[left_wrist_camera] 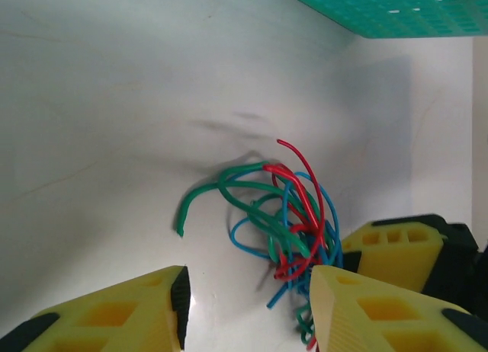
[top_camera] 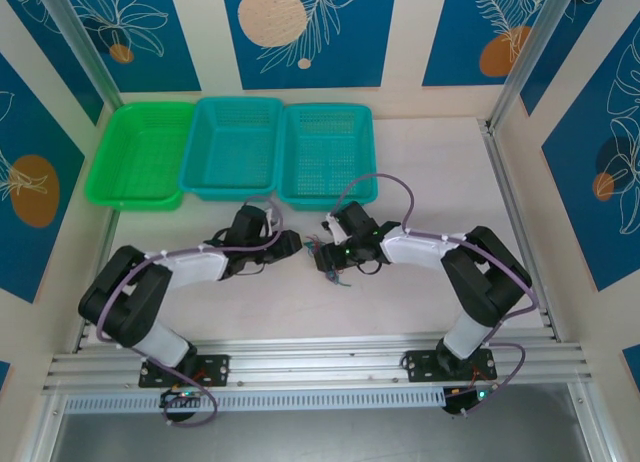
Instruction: Untangle the cables
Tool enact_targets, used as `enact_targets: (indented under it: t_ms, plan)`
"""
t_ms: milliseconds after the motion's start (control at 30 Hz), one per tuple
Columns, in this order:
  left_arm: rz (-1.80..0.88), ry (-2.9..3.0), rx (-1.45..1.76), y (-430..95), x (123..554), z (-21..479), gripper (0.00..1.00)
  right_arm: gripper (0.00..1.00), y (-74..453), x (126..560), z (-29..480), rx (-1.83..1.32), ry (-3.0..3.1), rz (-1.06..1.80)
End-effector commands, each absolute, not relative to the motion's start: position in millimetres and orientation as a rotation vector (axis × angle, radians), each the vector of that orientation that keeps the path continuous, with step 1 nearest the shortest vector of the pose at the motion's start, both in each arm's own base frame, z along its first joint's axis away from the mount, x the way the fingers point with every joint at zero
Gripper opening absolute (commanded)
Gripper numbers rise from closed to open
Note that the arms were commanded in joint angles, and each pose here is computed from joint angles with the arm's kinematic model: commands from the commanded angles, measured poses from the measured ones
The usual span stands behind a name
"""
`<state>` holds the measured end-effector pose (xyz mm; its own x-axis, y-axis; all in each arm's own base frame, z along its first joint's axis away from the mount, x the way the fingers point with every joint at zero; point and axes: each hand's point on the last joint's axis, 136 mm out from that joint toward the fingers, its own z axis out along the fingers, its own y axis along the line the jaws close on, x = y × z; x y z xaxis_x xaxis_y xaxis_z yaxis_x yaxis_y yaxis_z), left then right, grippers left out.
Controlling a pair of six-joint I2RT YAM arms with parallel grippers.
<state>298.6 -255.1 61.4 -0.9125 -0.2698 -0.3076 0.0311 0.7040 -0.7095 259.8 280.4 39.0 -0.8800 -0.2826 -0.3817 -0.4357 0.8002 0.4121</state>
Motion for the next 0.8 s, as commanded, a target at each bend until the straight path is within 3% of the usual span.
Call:
enact_targets:
  t_ms: [0,133,400,567,633,767]
  plan:
    - [-1.131,2.445,-0.209,-270.9,316.6,74.4,0.43,0.48,295.2,267.3,52.3,-0.596,2.618,0.767]
    - [-1.163,2.449,-0.208,-279.5,319.9,68.0,0.38,0.45,298.6,265.8,48.7,-0.606,2.632,0.784]
    - [-1.102,2.507,-0.251,-274.0,317.5,49.0,0.0,0.37,300.3,272.4,43.4,-0.59,2.656,0.754]
    - [-1.109,2.5,-0.223,-274.2,315.6,54.0,0.0,0.48,297.4,275.7,32.4,-0.545,2.7,0.696]
    - [-1.123,2.504,-0.201,-276.3,313.6,55.6,0.0,0.4,294.9,278.3,28.4,-0.519,2.715,0.667]
    - [-1.12,2.518,-0.158,-274.7,306.3,57.0,0.0,0.12,283.5,284.8,21.2,-0.43,2.743,0.587]
